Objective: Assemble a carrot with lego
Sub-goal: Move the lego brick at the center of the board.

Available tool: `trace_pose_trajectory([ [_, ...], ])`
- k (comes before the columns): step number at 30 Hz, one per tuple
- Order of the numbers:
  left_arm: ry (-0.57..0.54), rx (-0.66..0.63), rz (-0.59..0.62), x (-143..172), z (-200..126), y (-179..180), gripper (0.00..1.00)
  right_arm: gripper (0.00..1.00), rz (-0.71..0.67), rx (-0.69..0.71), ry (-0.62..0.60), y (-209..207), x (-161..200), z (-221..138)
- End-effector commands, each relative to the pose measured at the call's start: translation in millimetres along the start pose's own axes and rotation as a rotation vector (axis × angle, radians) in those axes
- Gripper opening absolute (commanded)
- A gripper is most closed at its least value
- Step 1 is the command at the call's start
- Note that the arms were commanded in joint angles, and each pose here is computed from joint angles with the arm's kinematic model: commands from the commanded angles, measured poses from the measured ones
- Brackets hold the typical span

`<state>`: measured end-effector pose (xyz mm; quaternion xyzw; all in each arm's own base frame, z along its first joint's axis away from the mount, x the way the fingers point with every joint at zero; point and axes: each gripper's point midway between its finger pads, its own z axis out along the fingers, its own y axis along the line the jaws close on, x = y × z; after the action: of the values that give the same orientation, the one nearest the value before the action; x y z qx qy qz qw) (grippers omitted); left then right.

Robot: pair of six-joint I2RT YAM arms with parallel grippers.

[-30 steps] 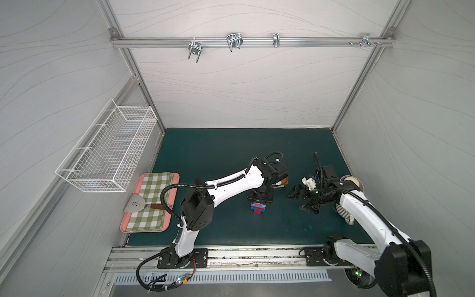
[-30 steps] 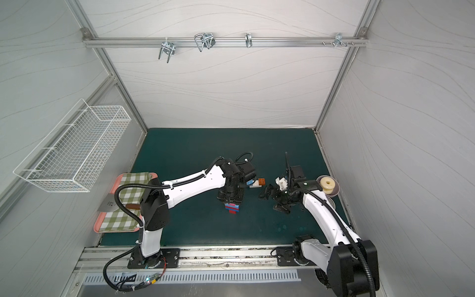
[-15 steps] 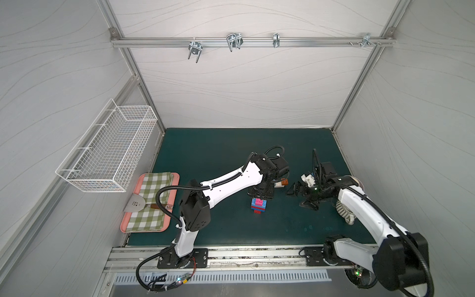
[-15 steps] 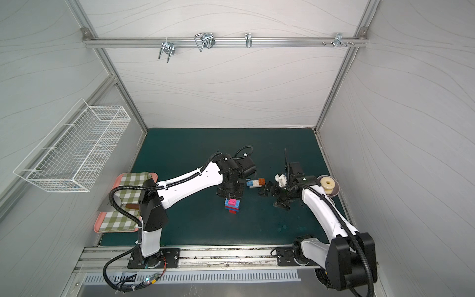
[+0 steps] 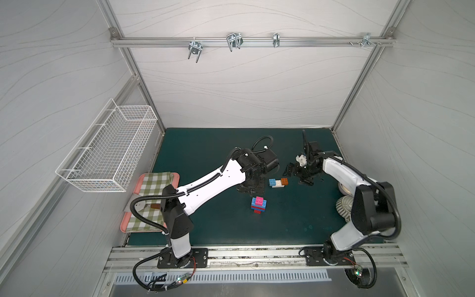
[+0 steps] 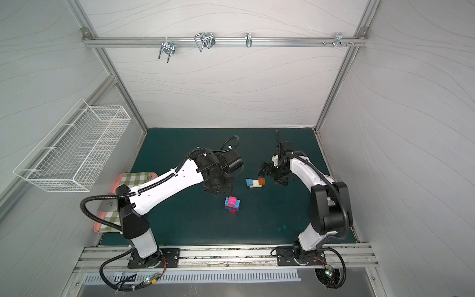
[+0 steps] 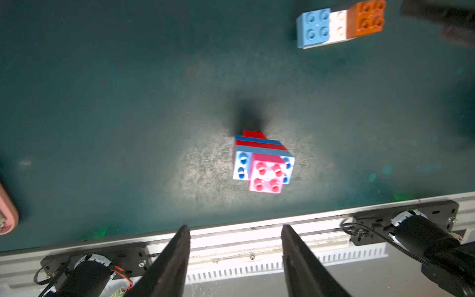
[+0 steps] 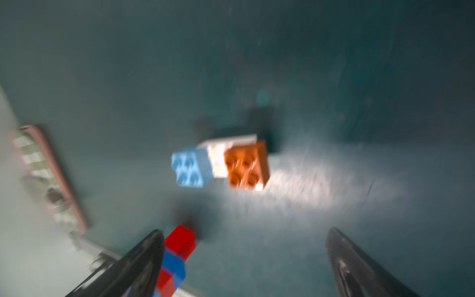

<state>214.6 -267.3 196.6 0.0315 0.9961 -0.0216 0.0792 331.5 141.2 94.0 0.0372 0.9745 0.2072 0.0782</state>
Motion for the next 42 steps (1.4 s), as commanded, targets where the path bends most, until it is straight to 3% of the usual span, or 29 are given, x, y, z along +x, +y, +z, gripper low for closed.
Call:
trace_pose_trajectory([
  [1, -0.013, -0.038, -0.042, -1.4, 3.7, 20.8, 0.59, 0.99, -0.07, 0.108, -0.012, -11.2, -19.9, 10.4],
  [14, 0.002, -0.043, -0.096, 4.3, 15.2, 54.3, 0.71, 0.99, -0.224, 0.304, 0.093, -8.3, -20.6, 68.0],
  [29, 0.01, -0.026, -0.113, 9.0, 18.8, 60.1, 0.73, 0.97, -0.19, 0.338, 0.159, -28.1, 24.0, 56.1],
  [42, 0.014, -0.021, -0.126, 13.1, 22.0, 62.2, 0.73, 0.95, -0.082, 0.265, 0.212, -32.3, 79.0, 39.3],
])
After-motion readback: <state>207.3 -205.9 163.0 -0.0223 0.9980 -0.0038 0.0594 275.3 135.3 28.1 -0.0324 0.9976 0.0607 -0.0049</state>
